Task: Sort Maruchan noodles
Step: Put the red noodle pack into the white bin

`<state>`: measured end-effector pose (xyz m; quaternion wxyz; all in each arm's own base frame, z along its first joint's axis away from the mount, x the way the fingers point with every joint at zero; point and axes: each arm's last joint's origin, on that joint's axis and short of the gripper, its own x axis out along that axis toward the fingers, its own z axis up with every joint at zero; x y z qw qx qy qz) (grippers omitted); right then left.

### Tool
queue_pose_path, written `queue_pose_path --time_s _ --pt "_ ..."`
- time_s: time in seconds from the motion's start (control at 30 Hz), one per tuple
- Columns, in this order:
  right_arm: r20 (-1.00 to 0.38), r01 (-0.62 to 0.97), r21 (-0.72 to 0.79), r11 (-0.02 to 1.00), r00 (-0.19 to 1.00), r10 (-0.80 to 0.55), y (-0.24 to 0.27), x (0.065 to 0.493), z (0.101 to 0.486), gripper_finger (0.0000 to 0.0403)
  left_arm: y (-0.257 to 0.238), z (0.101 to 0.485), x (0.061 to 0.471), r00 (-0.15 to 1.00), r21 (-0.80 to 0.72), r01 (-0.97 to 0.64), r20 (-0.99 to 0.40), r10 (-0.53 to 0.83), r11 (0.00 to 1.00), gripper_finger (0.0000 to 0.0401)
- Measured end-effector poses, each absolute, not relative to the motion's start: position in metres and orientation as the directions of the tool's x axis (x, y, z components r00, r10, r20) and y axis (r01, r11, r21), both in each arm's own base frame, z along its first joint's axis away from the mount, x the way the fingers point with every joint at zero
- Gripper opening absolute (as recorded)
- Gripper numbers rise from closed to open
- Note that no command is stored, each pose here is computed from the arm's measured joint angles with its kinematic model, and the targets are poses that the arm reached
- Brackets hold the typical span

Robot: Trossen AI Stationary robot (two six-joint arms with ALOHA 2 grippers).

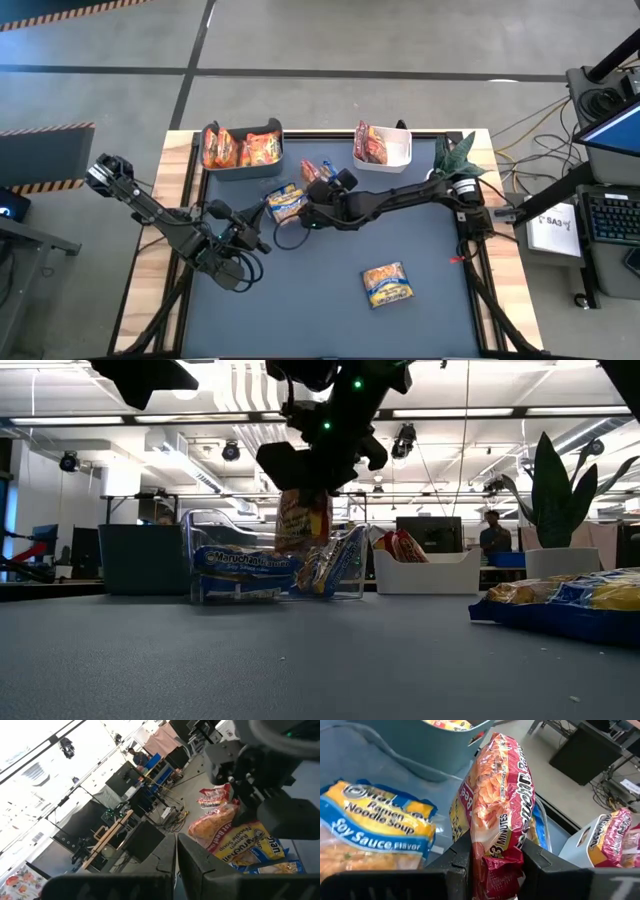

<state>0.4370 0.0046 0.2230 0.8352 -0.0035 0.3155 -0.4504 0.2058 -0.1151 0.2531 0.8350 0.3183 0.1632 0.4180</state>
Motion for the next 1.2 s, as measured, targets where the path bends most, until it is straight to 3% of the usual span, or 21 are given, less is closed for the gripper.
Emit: queue_pose_path --time_s 0.57,1.2 --pt "-0.544 0.743 -0.315 0.591 0.369 -0.754 0.002 0.443 0.202 0.0085 -0.115 0.253 0.206 0.597 0.669 -0.594 -0.006 0.802 0.447 0.0" --pt "-0.562 0.747 -0.282 0.602 0.379 -0.735 0.003 0.443 0.202 0.0147 -0.115 0.253 0.206 0.598 0.669 -0.593 -0.007 0.802 0.448 0.0"
